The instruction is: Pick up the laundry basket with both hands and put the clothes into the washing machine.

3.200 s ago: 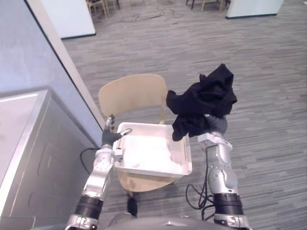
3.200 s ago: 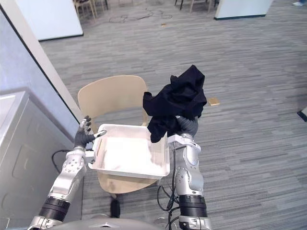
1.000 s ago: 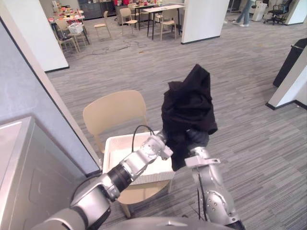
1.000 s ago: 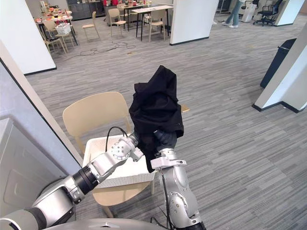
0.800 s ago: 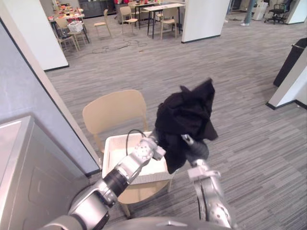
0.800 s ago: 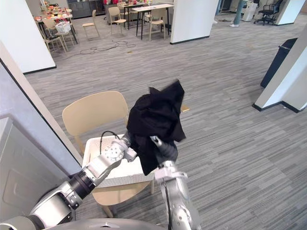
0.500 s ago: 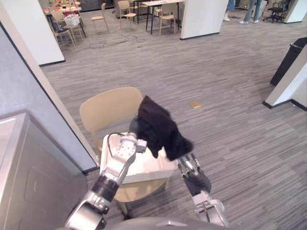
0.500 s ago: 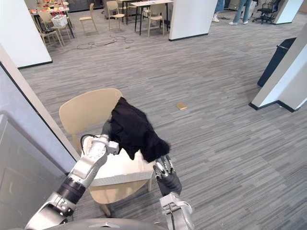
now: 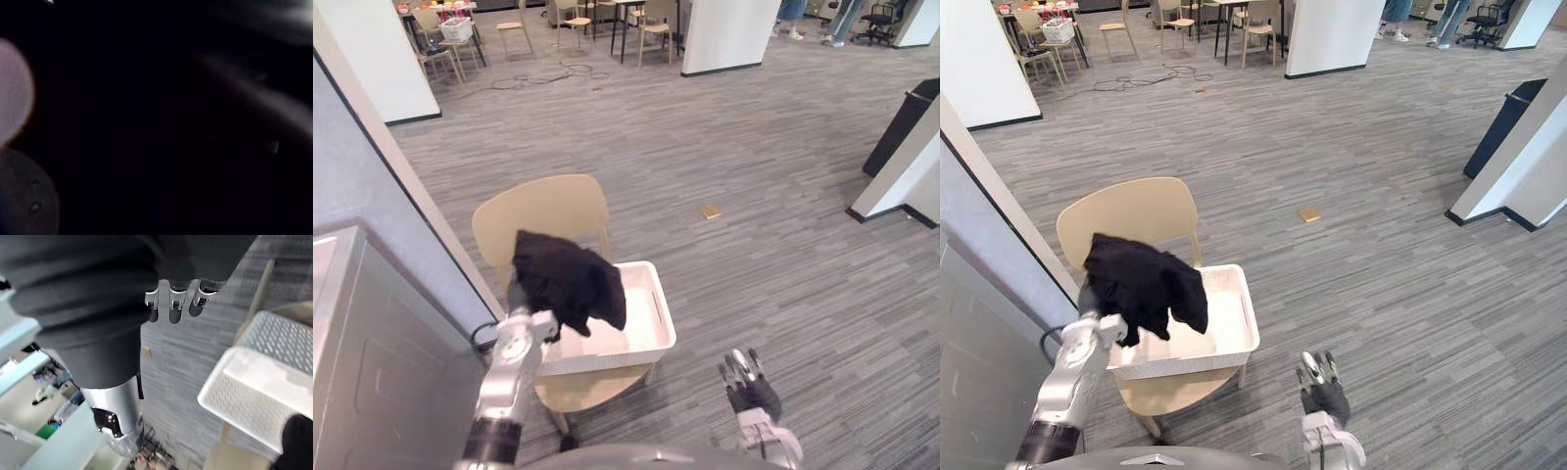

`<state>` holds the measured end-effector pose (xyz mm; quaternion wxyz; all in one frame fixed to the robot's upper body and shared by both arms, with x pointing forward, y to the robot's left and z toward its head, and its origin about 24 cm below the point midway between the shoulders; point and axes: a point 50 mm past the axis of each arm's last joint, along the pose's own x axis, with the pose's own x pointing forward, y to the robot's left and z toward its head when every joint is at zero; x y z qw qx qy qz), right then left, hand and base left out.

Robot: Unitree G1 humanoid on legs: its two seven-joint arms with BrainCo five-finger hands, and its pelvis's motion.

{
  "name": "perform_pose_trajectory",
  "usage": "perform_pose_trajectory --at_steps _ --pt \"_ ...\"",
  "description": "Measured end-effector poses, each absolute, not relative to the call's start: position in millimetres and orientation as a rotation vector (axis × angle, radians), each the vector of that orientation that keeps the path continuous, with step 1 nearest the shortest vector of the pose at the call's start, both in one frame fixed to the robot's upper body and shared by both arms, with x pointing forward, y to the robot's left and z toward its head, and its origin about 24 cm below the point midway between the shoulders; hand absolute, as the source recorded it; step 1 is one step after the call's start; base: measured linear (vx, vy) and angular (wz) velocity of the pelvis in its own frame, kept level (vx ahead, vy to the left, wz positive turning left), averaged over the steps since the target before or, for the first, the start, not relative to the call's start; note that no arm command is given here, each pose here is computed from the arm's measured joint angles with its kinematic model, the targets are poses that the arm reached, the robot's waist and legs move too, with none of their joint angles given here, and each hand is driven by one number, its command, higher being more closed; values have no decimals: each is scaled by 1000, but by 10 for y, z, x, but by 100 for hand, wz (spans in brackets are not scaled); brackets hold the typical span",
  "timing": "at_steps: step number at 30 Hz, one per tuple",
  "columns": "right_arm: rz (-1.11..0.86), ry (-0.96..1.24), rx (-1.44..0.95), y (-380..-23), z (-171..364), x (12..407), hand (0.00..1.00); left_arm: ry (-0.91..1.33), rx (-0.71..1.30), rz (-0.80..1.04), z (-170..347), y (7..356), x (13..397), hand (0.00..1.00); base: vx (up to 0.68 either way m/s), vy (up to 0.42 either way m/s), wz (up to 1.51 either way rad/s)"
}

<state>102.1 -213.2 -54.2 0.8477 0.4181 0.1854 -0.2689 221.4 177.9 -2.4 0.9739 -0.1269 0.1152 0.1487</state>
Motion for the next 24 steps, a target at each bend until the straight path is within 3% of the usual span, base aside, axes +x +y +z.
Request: perform_pose_trajectory --at_steps 7,17,24 --pt "-752 617 641 -2354 -917 619 0 393 -300 441 -377 2009 1564 100 12 5 8" --pt "-1025 1012 758 -2122 -1560 -88 0 731 -468 525 -1065 1820 985 100 -2 20 20" --pt "-1044 1073 732 -2077 -1602 -138 0 808 -498 544 -1201 1790 855 100 38 28 5"
